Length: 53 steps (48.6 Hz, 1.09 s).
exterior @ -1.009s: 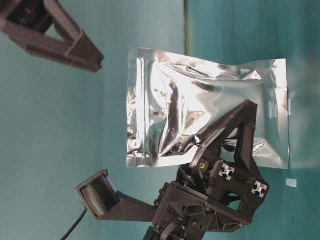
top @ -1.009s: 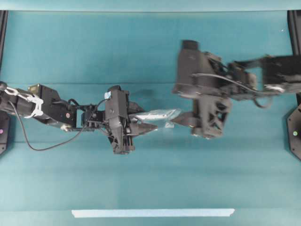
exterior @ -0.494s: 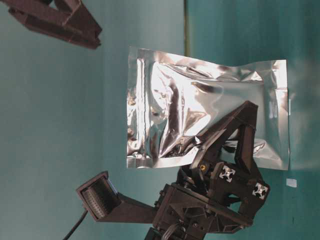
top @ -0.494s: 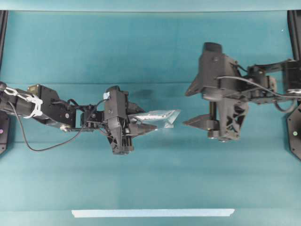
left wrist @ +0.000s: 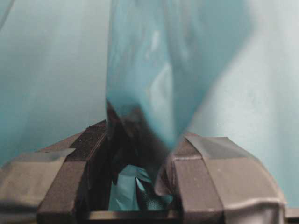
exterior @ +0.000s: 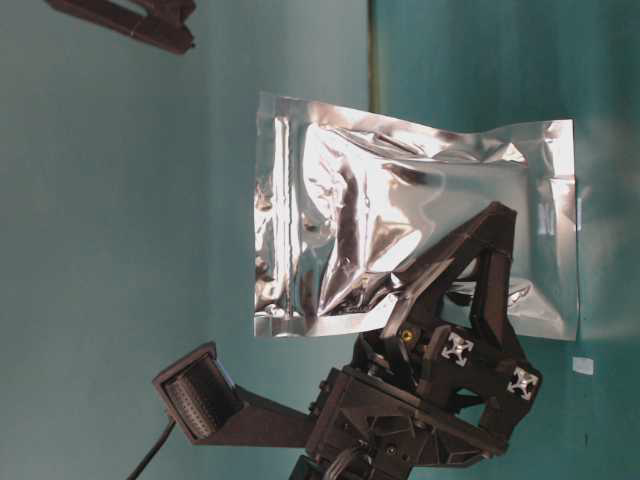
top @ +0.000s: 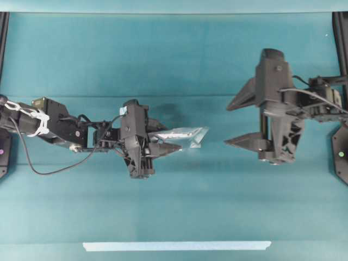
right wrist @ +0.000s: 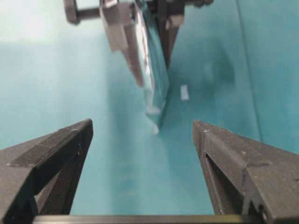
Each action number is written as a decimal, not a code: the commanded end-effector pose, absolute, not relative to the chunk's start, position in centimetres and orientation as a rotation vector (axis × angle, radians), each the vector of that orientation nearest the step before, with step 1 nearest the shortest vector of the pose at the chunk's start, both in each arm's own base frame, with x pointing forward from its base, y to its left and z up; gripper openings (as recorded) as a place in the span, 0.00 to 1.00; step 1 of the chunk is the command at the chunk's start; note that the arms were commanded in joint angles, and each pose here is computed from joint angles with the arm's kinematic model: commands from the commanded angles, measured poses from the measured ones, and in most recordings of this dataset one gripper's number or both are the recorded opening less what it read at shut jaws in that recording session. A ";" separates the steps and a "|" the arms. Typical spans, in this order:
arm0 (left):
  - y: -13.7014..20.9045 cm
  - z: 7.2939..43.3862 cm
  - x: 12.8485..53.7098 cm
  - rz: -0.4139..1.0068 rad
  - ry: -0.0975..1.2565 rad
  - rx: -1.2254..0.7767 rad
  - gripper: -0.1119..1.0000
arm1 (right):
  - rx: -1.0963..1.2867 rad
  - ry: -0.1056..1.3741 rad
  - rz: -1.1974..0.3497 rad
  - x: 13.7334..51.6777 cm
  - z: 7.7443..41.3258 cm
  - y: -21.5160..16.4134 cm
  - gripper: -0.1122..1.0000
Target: Hand over the silver zip bag and make it stand upright.
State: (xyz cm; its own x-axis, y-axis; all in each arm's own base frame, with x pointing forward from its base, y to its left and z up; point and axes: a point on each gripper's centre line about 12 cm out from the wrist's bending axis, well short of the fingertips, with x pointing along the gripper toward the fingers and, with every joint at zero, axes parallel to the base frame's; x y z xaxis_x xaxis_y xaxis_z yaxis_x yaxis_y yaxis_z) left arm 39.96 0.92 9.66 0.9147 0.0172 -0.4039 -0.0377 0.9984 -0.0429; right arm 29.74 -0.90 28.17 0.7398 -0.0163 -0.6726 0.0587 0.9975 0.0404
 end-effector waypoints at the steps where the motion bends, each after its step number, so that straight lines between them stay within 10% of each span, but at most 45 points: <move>1: 0.6 9.9 40.0 0.018 0.406 -0.041 0.35 | 0.066 0.705 -0.041 29.6 29.0 -0.8 0.91; 53: 0.6 9.9 40.0 0.018 0.408 -0.041 0.35 | 0.066 0.717 -0.040 29.7 28.5 -0.8 0.91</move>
State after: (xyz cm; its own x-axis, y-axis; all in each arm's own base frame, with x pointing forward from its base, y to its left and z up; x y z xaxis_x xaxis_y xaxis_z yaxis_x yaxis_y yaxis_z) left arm 39.92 0.86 9.62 0.9141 0.0158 -0.4053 -0.0331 0.9988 -0.0359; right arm 29.60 -0.84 27.85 0.7368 -0.0144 -0.6760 0.0578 0.9975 0.0417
